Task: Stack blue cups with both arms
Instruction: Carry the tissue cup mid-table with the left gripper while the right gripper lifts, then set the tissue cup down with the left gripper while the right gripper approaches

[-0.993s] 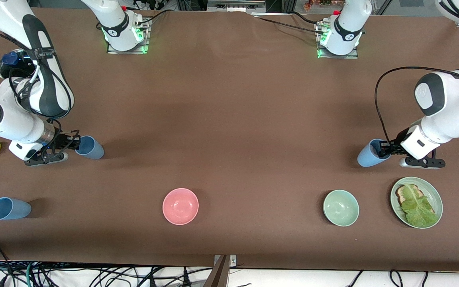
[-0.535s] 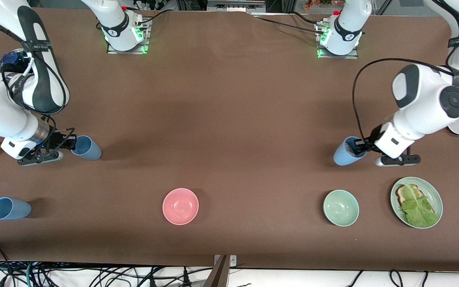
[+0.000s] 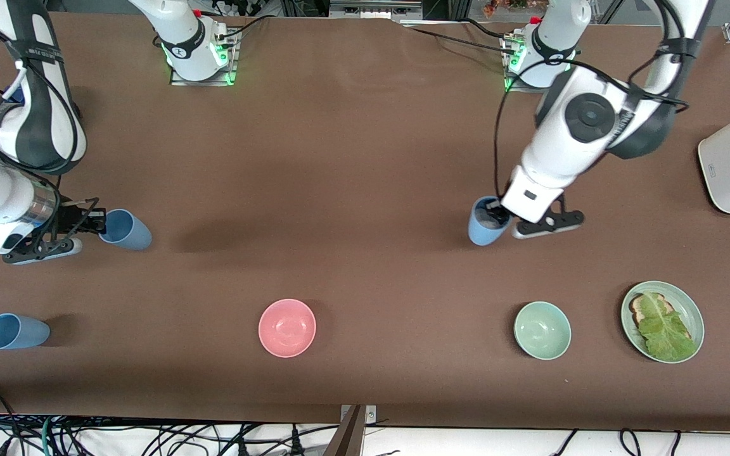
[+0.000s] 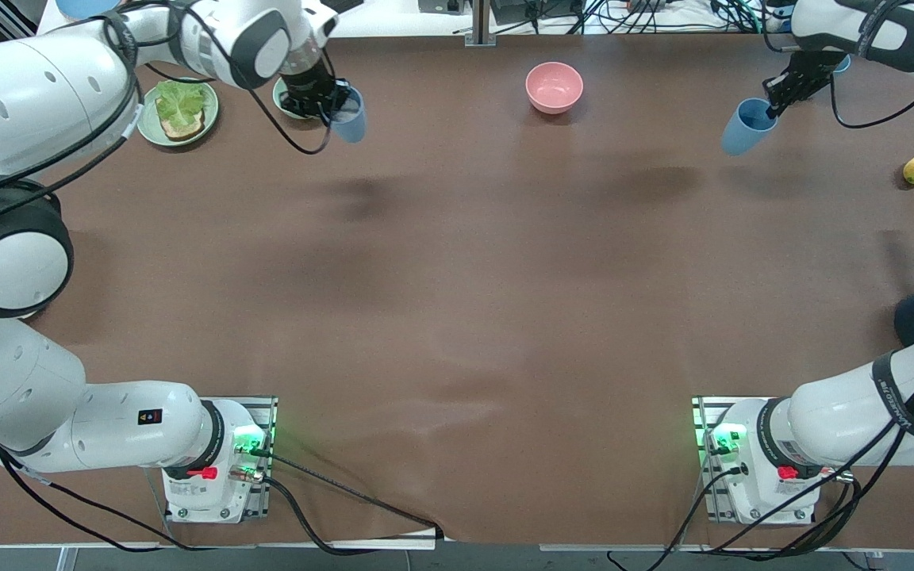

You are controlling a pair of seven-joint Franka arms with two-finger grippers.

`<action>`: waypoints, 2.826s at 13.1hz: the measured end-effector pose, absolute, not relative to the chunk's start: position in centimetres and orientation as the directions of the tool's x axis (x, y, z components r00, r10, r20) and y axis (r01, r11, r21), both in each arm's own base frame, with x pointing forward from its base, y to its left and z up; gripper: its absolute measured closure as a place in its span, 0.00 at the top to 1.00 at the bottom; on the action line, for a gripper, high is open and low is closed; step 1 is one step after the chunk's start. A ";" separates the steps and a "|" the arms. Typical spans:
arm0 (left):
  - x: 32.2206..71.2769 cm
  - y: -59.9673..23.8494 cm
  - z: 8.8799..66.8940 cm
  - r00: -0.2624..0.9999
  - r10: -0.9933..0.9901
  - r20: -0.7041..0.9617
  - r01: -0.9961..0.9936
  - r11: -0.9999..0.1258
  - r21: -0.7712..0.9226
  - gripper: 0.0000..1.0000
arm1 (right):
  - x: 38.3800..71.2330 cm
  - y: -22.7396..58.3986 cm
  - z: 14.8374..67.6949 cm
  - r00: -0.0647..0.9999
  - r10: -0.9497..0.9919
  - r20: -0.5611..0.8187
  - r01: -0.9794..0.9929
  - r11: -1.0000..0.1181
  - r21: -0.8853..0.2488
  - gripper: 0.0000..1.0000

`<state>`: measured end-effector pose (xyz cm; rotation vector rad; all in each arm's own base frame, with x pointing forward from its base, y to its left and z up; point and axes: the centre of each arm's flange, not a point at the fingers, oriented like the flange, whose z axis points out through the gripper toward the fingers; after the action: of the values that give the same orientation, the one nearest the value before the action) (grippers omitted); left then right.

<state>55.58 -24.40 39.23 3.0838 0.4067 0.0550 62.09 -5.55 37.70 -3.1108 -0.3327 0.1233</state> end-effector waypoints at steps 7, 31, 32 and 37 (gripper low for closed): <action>48.5 -39.9 35.4 0.911 0.409 0.047 0.410 -0.912 -0.005 0.06 | 62.8 -5.4 45.3 0.967 0.215 -0.135 0.211 -0.977 -0.040 0.04; 48.6 -48.0 23.2 0.878 0.478 0.002 0.476 -0.875 0.089 0.06 | 61.2 13.2 57.5 0.990 0.082 -0.116 0.074 -0.994 -0.074 0.04; 48.6 -48.0 23.2 0.878 0.478 0.002 0.476 -0.875 0.090 0.06 | 61.2 13.2 57.5 0.990 0.082 -0.117 0.074 -0.994 -0.074 0.04; 48.6 -48.0 23.1 0.879 0.477 0.001 0.475 -0.875 0.089 0.11 | 61.2 13.2 57.5 0.990 0.082 -0.117 0.074 -0.994 -0.074 0.04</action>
<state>48.64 -48.01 23.13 2.9610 0.7523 0.0354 61.21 13.19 57.45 -3.0638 -0.1202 0.1841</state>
